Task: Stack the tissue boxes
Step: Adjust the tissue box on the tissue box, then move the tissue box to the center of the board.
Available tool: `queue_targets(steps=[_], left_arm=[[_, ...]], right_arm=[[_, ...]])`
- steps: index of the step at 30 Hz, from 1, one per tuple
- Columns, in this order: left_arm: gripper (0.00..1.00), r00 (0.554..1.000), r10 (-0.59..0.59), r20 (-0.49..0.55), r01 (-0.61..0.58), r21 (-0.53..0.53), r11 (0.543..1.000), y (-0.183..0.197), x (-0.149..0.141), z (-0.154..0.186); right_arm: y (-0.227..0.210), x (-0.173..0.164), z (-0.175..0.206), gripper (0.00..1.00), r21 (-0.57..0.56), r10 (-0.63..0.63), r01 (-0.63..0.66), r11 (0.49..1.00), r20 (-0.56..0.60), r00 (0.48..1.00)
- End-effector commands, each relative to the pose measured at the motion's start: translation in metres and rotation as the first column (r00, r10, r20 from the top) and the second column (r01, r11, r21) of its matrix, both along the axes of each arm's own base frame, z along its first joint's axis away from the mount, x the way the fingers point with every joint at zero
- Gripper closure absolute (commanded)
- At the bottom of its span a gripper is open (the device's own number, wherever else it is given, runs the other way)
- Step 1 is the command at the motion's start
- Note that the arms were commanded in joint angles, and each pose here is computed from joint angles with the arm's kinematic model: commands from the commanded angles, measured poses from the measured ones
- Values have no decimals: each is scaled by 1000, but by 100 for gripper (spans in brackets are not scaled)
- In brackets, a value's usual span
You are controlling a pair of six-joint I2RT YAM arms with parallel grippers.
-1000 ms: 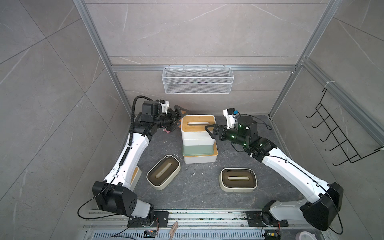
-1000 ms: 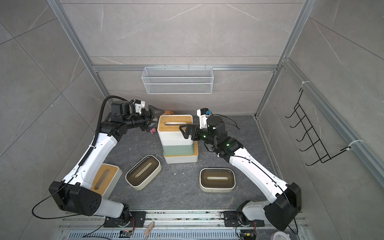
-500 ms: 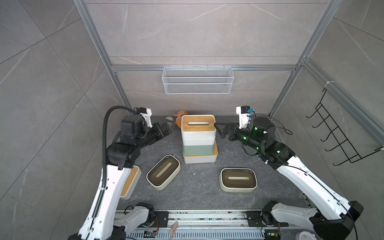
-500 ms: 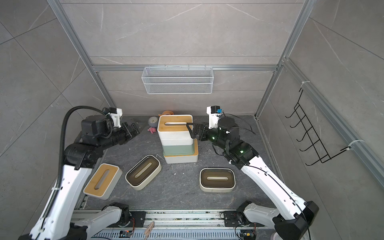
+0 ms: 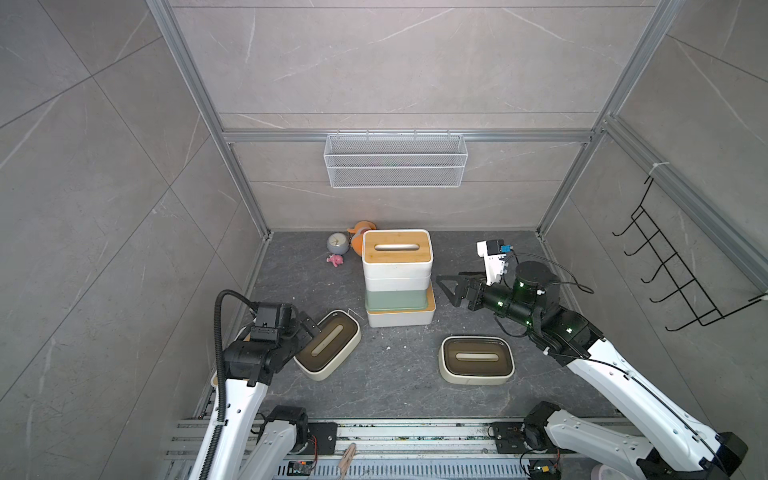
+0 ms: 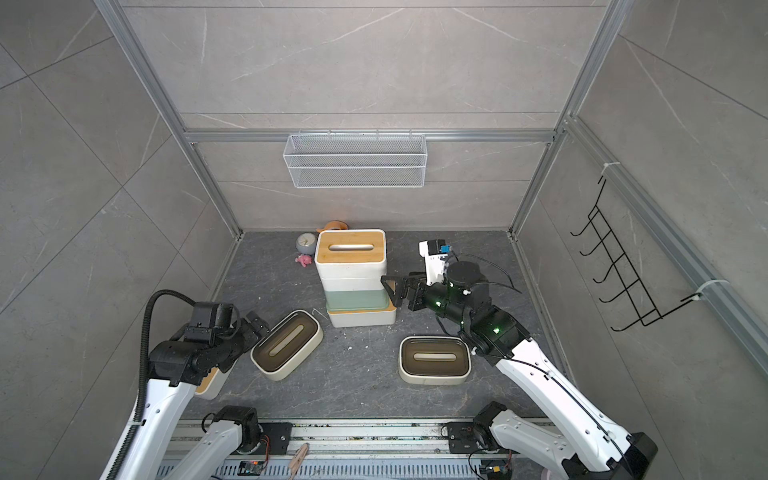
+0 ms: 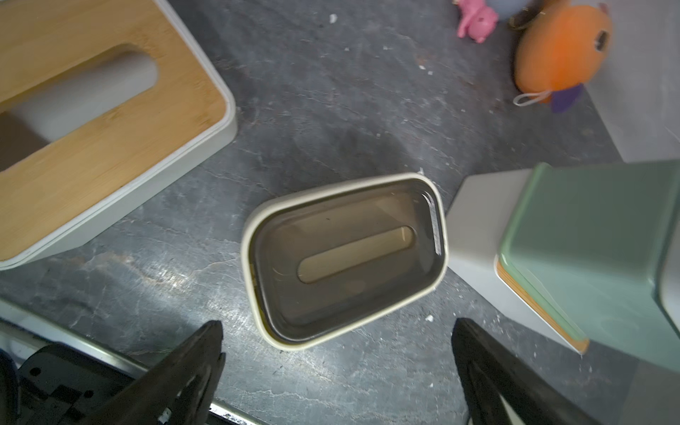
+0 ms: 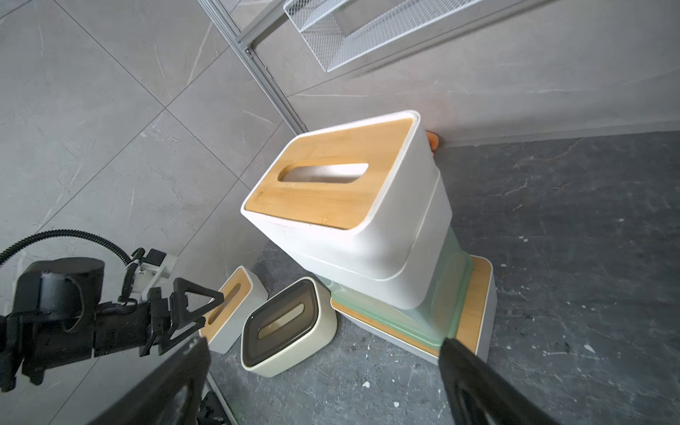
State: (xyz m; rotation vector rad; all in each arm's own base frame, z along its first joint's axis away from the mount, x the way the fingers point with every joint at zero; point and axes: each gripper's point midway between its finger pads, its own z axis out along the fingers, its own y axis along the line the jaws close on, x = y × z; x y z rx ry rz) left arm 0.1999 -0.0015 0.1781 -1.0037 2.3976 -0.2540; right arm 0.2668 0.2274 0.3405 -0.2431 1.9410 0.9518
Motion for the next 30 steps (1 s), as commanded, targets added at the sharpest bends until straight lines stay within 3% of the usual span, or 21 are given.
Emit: queue_targets(steps=[1,6,17,30], left_arm=[[1,995,93,33,-90,-87,992,15,22,-7],[1,968,252,16,-248,-132,960,61,40,-27],[1,893,449,25,-441,-157,884,130,63,-48],[1,870,493,8,-485,-170,858,147,85,-68]], right_arm=[[-2,-12,-5,0,20,20,-19,1000,-19,1000],[-6,-19,-19,0,22,20,-19,1000,-48,999],[-6,-23,-29,0,28,29,-27,999,-75,997],[1,-21,-39,0,40,52,-48,998,-94,994]])
